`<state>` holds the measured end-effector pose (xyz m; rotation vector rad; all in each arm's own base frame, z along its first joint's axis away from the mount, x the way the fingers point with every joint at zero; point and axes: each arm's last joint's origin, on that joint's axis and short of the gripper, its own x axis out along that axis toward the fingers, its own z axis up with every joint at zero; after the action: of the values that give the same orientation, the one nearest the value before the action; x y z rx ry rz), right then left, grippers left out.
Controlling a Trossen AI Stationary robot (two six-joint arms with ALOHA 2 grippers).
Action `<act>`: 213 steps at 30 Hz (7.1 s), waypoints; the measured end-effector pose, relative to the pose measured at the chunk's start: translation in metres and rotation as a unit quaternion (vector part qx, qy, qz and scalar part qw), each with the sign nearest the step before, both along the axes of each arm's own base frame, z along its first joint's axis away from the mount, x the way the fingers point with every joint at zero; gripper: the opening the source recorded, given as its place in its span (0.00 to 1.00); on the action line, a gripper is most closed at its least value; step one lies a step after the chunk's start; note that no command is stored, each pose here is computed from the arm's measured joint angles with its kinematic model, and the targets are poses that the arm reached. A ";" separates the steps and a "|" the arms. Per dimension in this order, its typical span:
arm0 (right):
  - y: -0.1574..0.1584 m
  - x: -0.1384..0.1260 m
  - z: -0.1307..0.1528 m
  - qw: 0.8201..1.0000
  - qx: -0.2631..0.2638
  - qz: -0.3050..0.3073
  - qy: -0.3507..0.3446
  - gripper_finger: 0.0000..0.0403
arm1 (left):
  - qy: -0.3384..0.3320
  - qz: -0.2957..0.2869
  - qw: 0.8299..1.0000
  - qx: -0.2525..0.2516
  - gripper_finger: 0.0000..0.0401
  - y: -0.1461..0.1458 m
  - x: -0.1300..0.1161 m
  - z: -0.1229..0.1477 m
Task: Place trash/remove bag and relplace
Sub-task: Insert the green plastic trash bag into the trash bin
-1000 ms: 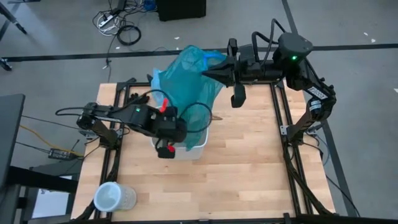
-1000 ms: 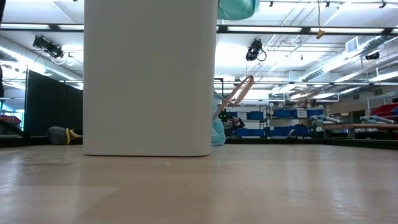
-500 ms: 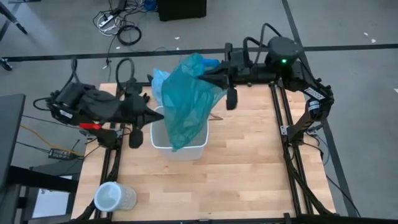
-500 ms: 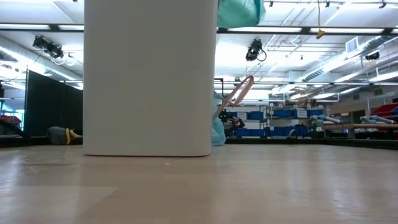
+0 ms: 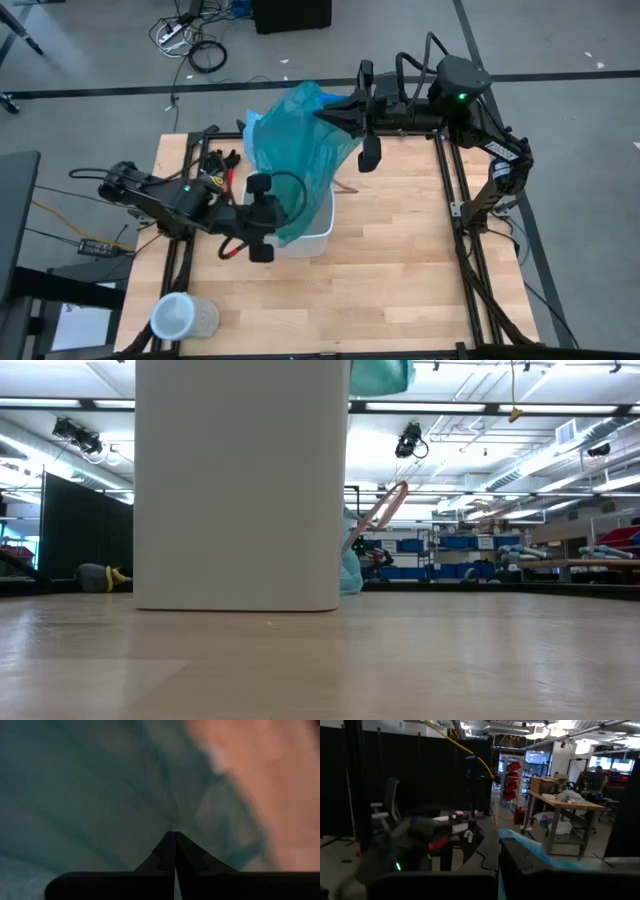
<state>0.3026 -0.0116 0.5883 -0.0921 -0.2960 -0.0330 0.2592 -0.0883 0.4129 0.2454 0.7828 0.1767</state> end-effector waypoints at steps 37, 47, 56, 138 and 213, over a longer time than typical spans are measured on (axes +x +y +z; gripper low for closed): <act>0.108 -0.008 -0.065 0.936 0.096 0.162 0.297 0.00 | -0.230 0.159 0.959 0.044 0.02 0.068 -0.138 0.093; 0.120 -0.014 -0.068 0.911 0.116 0.226 0.326 0.00 | -0.221 0.253 0.930 0.150 0.02 0.090 -0.138 0.100; 0.123 -0.016 -0.068 0.901 0.142 0.236 0.335 0.00 | -0.174 0.134 0.970 0.100 0.02 0.093 -0.092 0.090; 0.106 -0.023 -0.071 0.916 0.072 0.174 0.355 0.00 | 0.018 0.149 0.979 -0.137 0.02 0.089 -0.050 0.052; 0.076 0.072 -0.115 0.919 0.081 0.174 0.345 0.00 | -0.161 -0.014 0.945 -0.286 0.01 0.097 -0.046 0.071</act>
<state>0.3742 0.0645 0.4738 0.1165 0.4011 0.3247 0.2136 0.0091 0.4839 -0.3184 0.4761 -0.0423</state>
